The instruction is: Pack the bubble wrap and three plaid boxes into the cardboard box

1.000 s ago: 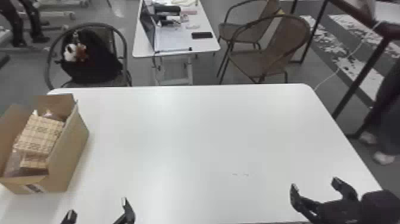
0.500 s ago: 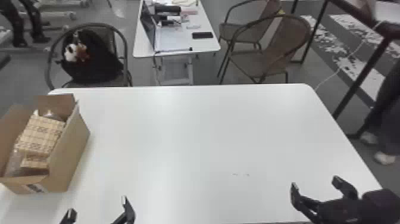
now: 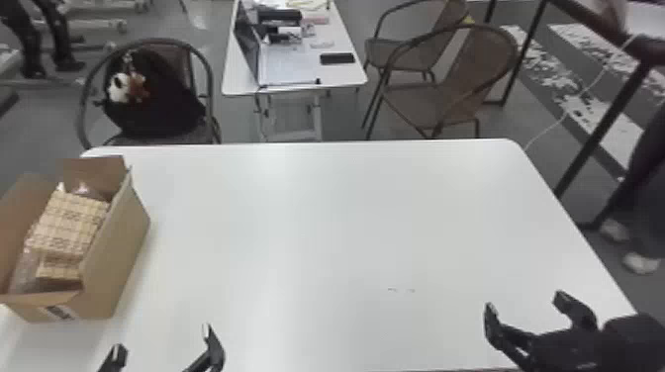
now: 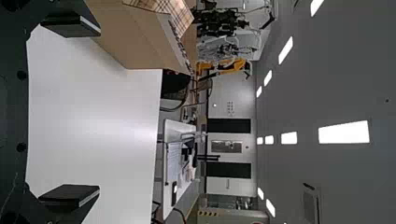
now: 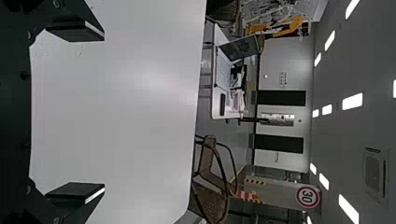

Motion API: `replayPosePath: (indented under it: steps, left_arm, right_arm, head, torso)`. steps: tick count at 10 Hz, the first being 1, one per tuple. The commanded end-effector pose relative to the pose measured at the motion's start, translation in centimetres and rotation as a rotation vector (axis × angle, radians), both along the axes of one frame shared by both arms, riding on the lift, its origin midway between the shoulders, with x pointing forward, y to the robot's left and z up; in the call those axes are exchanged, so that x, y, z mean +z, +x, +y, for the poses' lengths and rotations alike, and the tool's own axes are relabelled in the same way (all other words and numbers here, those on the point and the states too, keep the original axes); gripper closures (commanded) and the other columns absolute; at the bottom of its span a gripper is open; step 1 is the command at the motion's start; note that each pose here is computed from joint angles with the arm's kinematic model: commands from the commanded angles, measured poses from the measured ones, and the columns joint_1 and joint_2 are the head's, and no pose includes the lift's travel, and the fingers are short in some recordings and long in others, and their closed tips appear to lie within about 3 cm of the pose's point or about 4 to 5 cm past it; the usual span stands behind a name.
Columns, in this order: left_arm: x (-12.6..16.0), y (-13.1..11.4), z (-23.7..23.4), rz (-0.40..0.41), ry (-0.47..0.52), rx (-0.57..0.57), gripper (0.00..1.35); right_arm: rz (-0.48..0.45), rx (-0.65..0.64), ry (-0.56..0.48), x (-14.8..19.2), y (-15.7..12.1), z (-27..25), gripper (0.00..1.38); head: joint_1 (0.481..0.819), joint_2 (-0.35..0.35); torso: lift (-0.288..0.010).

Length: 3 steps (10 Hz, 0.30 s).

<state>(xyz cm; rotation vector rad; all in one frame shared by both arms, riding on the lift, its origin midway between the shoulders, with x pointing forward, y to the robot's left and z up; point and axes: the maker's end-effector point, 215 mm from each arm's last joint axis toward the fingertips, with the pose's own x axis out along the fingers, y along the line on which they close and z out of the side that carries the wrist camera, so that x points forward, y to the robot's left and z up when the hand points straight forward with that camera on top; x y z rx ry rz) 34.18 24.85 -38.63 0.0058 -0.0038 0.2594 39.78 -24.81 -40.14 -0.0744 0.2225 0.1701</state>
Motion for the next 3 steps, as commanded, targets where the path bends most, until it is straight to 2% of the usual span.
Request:
replayPosePath:
  steps: [1, 3]
  left_arm:
    - [0.0, 0.0, -0.03, 0.0, -0.003, 0.003, 0.12]
    - [0.0, 0.0, -0.03, 0.0, -0.003, 0.003, 0.12]
  right_arm:
    - [0.0, 0.001, -0.002, 0.0, -0.04, 0.01, 0.16]
    - [-0.003, 0.002, -0.001, 0.1, 0.02, 0.09, 0.16]
  head:
    - [0.695, 0.001]
    - [0.695, 0.001]
  torso:
    - [-0.092]
    - [-0.092]
